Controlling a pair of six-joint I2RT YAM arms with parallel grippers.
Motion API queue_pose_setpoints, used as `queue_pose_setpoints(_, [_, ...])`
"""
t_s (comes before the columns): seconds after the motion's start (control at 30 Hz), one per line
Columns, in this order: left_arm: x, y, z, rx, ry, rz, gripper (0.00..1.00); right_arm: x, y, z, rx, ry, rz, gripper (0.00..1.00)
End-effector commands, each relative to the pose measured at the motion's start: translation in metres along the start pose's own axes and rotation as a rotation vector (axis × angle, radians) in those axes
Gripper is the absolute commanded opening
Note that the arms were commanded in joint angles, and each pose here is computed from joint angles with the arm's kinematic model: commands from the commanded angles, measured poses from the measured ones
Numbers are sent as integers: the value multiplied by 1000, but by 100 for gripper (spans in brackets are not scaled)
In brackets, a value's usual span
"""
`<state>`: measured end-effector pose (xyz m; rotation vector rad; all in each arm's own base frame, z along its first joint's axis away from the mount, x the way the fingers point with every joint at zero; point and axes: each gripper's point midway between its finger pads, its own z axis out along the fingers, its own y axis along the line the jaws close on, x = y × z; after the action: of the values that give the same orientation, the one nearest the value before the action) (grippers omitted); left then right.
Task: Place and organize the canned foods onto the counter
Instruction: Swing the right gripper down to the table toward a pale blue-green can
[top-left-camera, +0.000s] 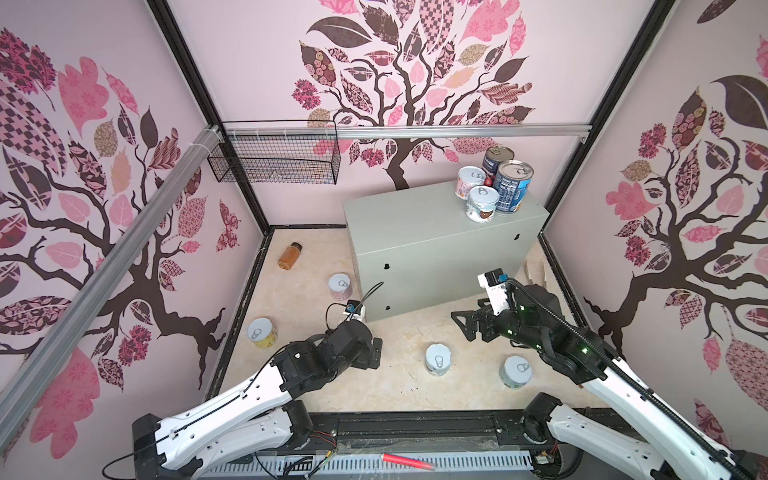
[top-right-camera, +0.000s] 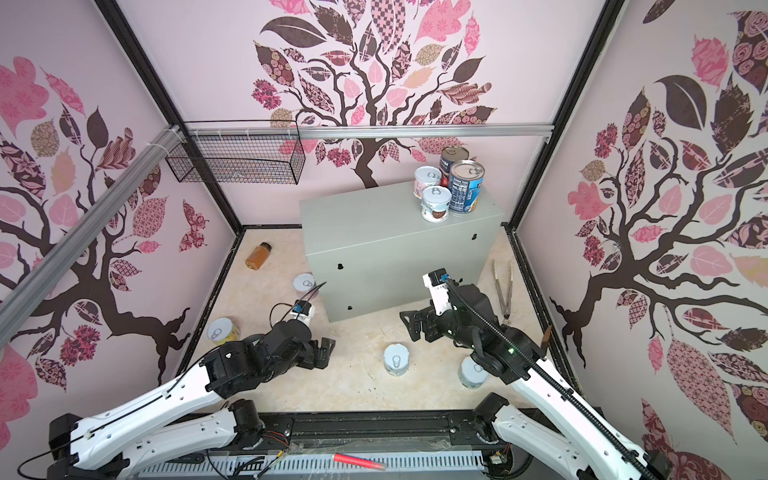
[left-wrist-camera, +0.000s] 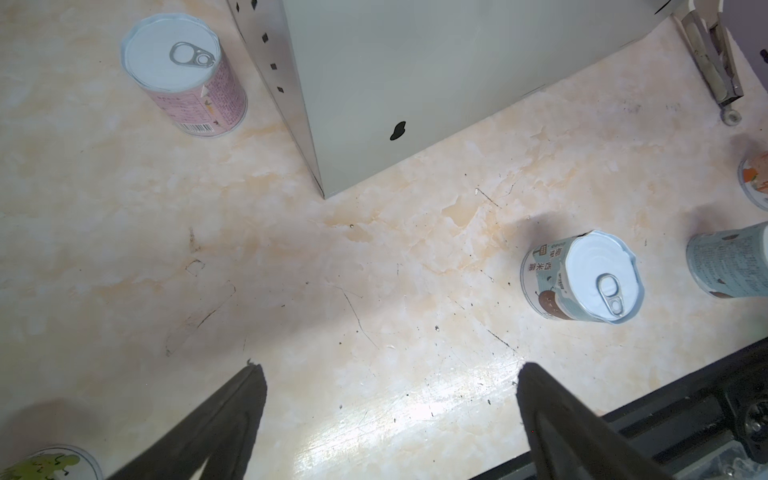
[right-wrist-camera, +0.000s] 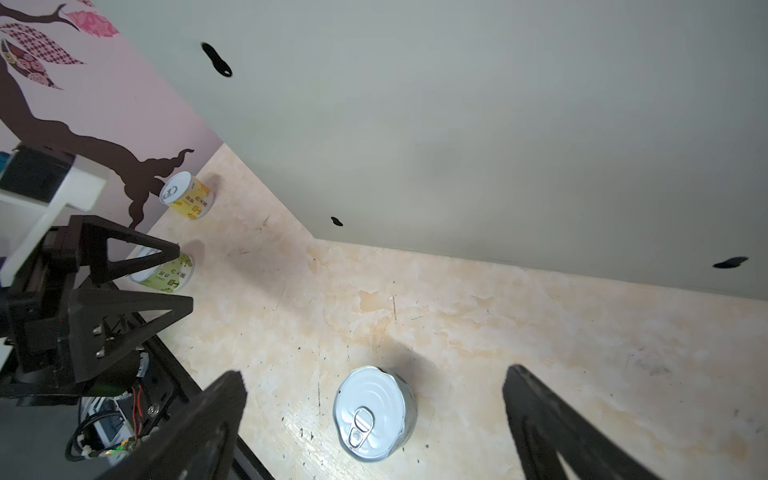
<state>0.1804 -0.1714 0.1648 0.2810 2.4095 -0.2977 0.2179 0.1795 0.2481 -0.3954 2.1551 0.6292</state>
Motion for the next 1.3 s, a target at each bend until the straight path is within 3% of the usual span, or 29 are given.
queue_pose_setpoints(0.0, [16,9,13,-48,-4,-45,98,27,-12,16,38,57,55,100])
queue_pose_setpoints(0.1, [28,9,23,-45,12,-68,98,51,-19,29,37,88,86,100])
queue_pose_setpoints(0.43, [58,22,46,-68,18,-120,98,76,-12,51,-20,121,141,100])
queue_pose_setpoints(0.6, [60,36,46,-113,-13,-96,98,99,6,69,6,165,42,100])
queue_pose_setpoints(1.27, [81,38,59,-79,8,-158,98,162,20,91,-22,259,-11,100])
